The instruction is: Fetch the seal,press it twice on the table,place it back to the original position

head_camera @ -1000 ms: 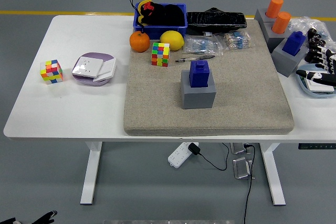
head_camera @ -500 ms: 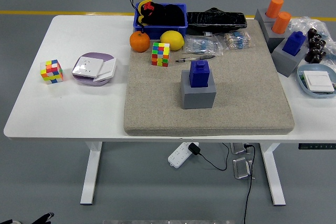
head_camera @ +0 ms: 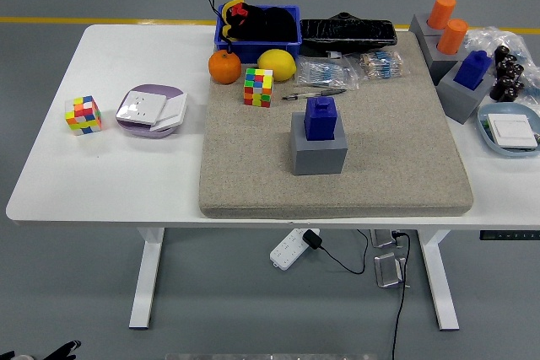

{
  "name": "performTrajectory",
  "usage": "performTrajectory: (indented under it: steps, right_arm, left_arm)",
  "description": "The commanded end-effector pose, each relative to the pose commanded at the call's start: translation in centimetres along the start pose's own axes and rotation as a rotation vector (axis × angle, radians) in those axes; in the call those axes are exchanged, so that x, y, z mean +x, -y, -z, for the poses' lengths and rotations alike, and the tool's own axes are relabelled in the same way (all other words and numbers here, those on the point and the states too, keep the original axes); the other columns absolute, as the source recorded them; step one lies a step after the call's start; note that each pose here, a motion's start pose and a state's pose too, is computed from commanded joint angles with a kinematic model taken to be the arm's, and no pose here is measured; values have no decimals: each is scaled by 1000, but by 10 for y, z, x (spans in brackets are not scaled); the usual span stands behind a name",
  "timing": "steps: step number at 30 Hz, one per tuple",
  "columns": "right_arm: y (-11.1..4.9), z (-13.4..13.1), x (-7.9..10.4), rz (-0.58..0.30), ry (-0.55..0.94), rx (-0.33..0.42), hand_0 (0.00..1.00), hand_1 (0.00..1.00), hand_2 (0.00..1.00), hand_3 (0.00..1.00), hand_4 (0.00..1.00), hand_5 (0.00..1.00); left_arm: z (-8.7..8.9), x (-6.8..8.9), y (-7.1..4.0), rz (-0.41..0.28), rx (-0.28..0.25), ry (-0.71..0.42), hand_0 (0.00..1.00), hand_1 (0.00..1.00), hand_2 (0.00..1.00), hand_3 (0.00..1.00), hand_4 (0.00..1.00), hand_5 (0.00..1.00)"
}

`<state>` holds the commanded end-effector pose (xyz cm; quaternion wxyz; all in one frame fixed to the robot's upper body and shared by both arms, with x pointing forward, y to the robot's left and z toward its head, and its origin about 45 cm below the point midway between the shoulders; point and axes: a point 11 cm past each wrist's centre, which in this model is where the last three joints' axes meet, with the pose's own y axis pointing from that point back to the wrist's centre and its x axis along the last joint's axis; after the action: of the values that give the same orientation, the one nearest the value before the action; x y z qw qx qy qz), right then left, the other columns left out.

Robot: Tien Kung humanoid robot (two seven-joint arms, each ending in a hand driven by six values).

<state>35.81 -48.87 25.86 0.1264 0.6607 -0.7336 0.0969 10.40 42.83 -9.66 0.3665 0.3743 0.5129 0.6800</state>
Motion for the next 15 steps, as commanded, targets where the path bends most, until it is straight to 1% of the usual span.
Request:
performTrajectory:
  steps: [10,15]
  right_arm:
    - [-1,-4,-1,2,4,-21,894,886,874,898,998,470]
    - [-1,-6,-1,1,2,-32,891,882,871,893,998,478]
  left_arm:
    - [-4,1,-1,-5,-6,-7,812,789,767,803,697,415]
    - [-7,-1,-1,-2,-12,-7,812,789,766,803,696,415]
